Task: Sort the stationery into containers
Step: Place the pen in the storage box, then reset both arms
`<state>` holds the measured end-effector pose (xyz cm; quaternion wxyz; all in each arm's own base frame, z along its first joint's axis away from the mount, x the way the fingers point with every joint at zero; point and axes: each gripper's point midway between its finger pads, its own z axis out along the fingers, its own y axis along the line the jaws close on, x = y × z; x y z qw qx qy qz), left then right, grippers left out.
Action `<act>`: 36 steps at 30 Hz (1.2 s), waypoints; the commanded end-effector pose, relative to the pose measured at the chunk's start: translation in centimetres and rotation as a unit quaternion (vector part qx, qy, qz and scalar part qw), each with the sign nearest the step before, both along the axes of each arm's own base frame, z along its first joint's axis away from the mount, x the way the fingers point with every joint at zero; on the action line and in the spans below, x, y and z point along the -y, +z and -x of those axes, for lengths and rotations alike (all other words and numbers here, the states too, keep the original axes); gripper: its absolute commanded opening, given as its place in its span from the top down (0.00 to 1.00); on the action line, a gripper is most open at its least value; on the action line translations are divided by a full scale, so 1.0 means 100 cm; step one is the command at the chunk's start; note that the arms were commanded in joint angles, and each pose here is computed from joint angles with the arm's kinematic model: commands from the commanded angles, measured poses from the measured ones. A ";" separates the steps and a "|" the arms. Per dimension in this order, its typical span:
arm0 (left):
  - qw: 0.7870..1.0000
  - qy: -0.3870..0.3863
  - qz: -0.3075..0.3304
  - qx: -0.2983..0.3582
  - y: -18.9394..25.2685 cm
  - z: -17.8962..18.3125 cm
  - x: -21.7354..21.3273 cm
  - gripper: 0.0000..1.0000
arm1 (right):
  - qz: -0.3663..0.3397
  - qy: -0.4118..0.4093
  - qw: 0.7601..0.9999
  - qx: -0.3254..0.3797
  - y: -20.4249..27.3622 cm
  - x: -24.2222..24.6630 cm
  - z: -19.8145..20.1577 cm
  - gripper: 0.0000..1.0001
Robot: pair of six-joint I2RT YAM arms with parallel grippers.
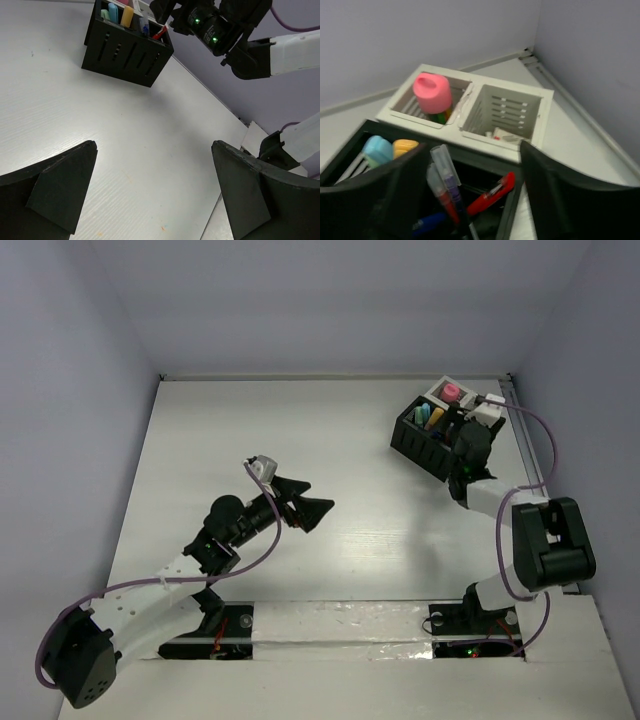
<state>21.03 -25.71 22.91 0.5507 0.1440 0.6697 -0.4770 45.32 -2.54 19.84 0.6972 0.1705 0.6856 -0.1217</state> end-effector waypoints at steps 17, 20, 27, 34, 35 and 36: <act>0.994 0.053 0.096 0.030 0.105 0.011 -0.032 0.01 | -0.228 0.319 0.911 0.126 0.195 -0.105 0.145 0.00; 0.989 0.076 0.108 0.060 0.146 0.020 -0.052 0.01 | -0.235 0.374 0.883 0.160 0.220 -0.116 0.194 0.00; 0.970 0.159 0.138 0.122 0.209 0.039 -0.109 0.01 | -0.204 0.360 0.880 0.233 0.259 -0.090 0.282 0.00; 0.971 0.178 0.106 0.115 0.194 0.036 -0.115 0.01 | -0.205 0.345 0.892 0.210 0.236 -0.087 0.278 0.00; 0.973 0.174 0.101 0.115 0.192 0.036 -0.113 0.01 | -0.207 0.345 0.893 0.201 0.233 -0.089 0.272 0.00; 0.973 0.173 0.098 0.114 0.192 0.036 -0.112 0.01 | -0.207 0.346 0.894 0.196 0.232 -0.090 0.270 0.00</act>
